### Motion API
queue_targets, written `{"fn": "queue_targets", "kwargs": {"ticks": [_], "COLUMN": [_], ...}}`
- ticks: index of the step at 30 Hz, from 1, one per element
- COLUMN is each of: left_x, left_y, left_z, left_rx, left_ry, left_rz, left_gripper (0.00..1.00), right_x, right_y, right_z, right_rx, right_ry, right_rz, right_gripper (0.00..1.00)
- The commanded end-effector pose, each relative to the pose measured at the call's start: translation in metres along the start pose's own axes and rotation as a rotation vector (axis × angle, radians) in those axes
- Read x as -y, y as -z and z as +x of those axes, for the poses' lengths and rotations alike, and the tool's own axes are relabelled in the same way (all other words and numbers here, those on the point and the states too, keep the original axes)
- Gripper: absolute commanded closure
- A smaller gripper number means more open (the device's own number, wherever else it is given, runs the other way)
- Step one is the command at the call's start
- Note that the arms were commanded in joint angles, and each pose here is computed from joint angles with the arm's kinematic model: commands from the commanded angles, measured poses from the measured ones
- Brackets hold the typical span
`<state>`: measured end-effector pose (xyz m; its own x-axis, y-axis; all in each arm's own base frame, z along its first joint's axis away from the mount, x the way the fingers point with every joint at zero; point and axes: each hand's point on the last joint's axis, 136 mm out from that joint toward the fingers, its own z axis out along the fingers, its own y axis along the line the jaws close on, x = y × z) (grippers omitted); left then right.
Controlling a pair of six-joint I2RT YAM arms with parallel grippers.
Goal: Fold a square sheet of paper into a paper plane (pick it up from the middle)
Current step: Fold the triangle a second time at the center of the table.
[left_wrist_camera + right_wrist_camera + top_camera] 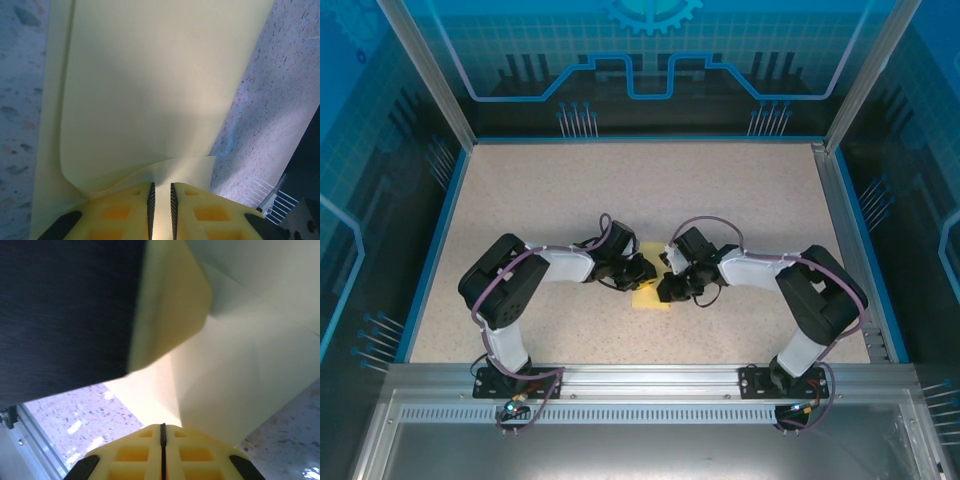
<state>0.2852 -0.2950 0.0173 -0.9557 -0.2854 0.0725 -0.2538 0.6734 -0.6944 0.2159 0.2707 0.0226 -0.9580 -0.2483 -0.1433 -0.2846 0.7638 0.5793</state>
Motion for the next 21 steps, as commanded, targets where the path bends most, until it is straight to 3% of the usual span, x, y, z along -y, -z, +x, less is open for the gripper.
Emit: {"fn": "queue_targets", "kwargs": {"ticks": [1,21], "left_x": [-0.012,-0.016], "left_y": [-0.005,-0.006], "left_z": [0.005,0.004], "left_rx": [-0.007,-0.005], "left_ry": [-0.007,-0.002], "left_rz": [-0.041,-0.048], "left_gripper": [0.8,0.8], "right_x": [0.011,0.034], "right_y": [-0.002,-0.009], "right_z": [0.005,0.029], "right_rx": [-0.026,-0.069], "right_ry": [-0.01,-0.091], "right_rz": [0.048,0.062], "right_gripper": [0.92,0.9]}}
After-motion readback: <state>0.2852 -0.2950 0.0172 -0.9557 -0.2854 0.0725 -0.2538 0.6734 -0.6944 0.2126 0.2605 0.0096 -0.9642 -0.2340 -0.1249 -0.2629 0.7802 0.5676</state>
